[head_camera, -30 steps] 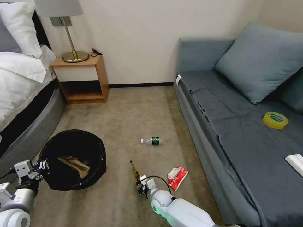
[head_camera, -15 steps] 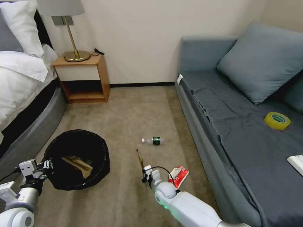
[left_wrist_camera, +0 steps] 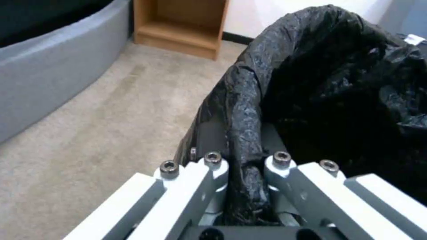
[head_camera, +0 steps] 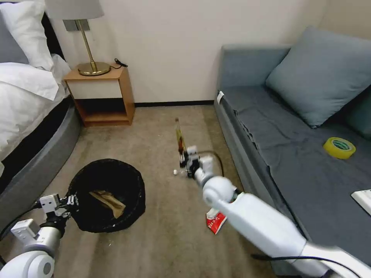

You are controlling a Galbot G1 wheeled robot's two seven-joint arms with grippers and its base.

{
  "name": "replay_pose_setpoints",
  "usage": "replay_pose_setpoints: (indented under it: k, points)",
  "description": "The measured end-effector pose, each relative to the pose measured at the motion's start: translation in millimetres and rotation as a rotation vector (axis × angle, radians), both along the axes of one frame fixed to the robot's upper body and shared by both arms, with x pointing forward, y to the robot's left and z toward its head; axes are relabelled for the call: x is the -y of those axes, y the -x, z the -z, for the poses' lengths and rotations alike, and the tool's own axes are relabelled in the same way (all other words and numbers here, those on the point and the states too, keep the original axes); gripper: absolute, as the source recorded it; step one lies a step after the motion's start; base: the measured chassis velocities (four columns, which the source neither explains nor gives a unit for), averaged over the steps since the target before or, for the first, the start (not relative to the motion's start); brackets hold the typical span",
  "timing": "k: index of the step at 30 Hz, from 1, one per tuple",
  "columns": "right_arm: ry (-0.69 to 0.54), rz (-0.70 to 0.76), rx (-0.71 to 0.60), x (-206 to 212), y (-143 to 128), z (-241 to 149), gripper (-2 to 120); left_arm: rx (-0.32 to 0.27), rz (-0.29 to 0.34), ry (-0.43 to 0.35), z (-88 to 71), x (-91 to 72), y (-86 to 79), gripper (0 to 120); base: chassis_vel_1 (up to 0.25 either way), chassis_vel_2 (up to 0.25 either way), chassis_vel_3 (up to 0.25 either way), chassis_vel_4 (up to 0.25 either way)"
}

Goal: Pick up the trash bin, then pick up the garbage on the floor and place it into the trash bin.

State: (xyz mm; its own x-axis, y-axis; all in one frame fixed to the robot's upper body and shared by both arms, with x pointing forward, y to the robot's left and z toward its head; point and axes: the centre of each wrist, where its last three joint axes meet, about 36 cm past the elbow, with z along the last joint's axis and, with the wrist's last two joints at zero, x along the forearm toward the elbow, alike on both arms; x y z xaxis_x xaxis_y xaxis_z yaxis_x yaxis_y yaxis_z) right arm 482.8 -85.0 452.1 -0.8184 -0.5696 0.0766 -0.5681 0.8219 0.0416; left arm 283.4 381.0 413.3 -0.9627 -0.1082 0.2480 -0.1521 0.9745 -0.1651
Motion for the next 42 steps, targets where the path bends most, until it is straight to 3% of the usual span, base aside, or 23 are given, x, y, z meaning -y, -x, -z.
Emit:
replay_pose_setpoints:
  k: [6,10,14,23,31,33,42]
  points:
    - [-0.049,-0.204,0.076,-28,42,-13,0,0.003,0.026,0.006,-4.9,9.5,1.5,4,0.0,0.0,0.0,0.0]
    - [-0.058,-0.359,0.098,-67,75,-3,0,0.002,0.042,0.011,-5.7,15.9,2.2,4,0.0,0.0,0.0,0.0]
    - [-0.058,-0.439,0.098,-90,92,7,0,-0.001,0.051,0.015,-5.0,20.1,2.7,4,0.0,0.0,0.0,0.0]
    - [0.006,-0.486,0.064,-100,114,41,0,0.001,0.061,0.029,-7.5,28.7,8.0,4,0.0,0.0,0.0,0.0]
    - [0.085,-0.449,0.029,-95,114,72,0,0.004,0.08,0.043,-10.5,35.7,11.1,4,0.0,0.0,0.0,0.0]
    - [0.103,-0.437,0.023,-94,113,76,2,0.004,0.085,0.044,-11.1,36.9,11.1,4,0.0,0.0,0.0,0.0]
    - [0.154,-0.395,0.003,-83,111,84,38,0.001,0.087,0.052,-8.5,37.8,9.7,4,0.0,0.0,0.0,0.0]
